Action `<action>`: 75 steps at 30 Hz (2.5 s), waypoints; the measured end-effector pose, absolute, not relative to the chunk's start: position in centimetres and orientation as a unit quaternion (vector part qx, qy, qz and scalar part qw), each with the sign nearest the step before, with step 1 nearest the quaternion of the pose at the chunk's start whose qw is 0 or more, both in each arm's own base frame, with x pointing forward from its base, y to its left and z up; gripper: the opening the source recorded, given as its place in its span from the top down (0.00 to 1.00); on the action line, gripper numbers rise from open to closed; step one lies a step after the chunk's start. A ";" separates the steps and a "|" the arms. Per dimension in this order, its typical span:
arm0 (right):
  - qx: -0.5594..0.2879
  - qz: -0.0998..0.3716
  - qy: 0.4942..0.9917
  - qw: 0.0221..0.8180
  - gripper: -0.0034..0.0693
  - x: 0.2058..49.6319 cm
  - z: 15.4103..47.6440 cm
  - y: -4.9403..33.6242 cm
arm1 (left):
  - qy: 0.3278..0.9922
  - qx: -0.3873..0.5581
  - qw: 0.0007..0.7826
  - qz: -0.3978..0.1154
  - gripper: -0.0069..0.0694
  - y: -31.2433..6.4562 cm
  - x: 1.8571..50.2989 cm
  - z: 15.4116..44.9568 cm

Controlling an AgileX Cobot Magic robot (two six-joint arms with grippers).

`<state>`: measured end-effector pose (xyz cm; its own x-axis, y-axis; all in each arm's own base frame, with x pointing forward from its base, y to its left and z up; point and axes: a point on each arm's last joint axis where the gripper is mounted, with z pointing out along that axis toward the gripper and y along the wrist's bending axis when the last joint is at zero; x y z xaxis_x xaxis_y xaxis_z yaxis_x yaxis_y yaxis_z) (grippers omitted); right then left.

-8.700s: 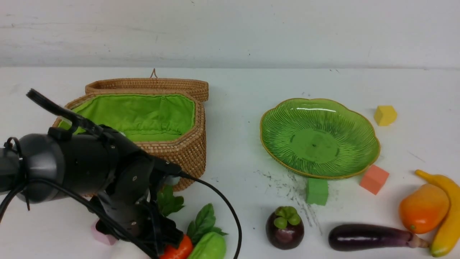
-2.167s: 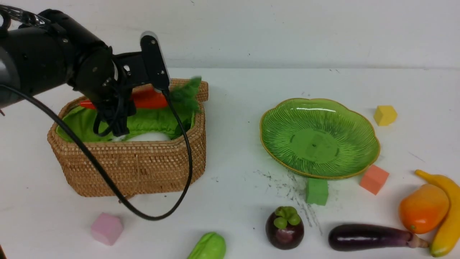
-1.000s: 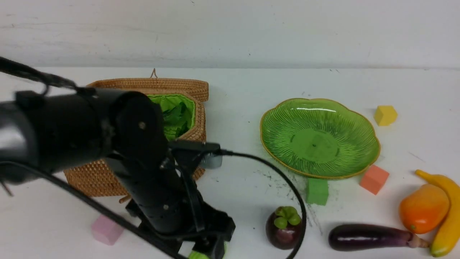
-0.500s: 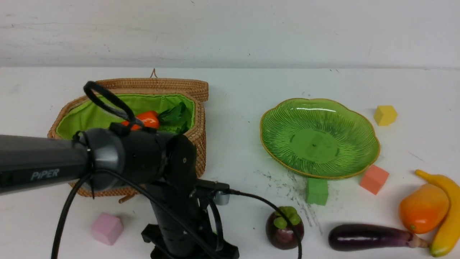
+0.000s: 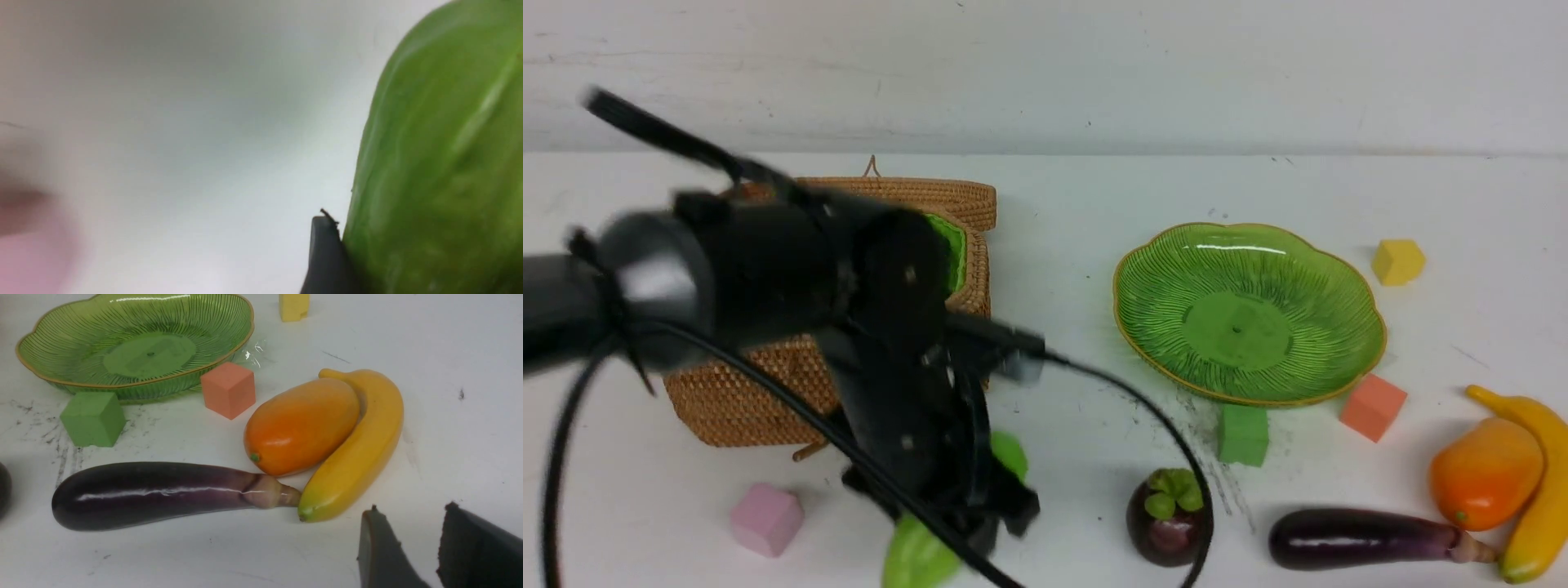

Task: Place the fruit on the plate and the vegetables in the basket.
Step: Take a chayote with your left arm and place it on the basket on the left, then grab an eggplant with your right arm and place it in the basket on the left.

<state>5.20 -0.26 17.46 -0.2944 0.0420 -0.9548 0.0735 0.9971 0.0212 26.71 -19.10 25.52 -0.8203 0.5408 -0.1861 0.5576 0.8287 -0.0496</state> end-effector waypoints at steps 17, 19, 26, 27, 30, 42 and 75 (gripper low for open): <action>0.036 -0.013 0.804 0.593 0.62 5.2 17.5 -0.3 | 0.870 0.285 0.341 0.213 0.34 -7.1 36.3 35.3; 0.036 -0.013 0.804 0.593 0.62 5.2 17.5 -0.3 | 0.862 0.304 0.347 0.212 0.34 -7.5 37.6 34.0; 0.036 -0.013 0.804 0.593 0.62 5.2 17.5 -0.3 | 0.881 0.301 0.322 0.171 0.32 -9.0 39.1 30.5; 0.036 -0.013 0.804 0.593 0.62 5.2 17.5 -0.3 | 0.886 0.296 0.317 0.162 0.28 -9.1 39.1 30.2; 0.036 -0.013 0.804 0.593 0.62 5.2 17.5 -0.3 | 0.895 0.285 0.312 0.140 0.13 -9.4 38.9 29.8; 0.036 -0.013 0.804 0.593 0.62 5.2 17.5 -0.3 | 0.884 0.234 0.397 0.075 0.16 -8.5 33.2 37.7; 0.036 -0.013 0.804 0.593 0.62 5.2 17.5 -0.3 | 0.931 0.019 0.333 -0.149 0.93 -4.4 11.3 30.7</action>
<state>5.20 -0.26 17.46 -0.2944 0.0420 -0.9548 0.0735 0.9971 0.0212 11.29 -4.38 30.65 -0.7781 -0.0640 -0.6248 0.1348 0.9546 -0.2656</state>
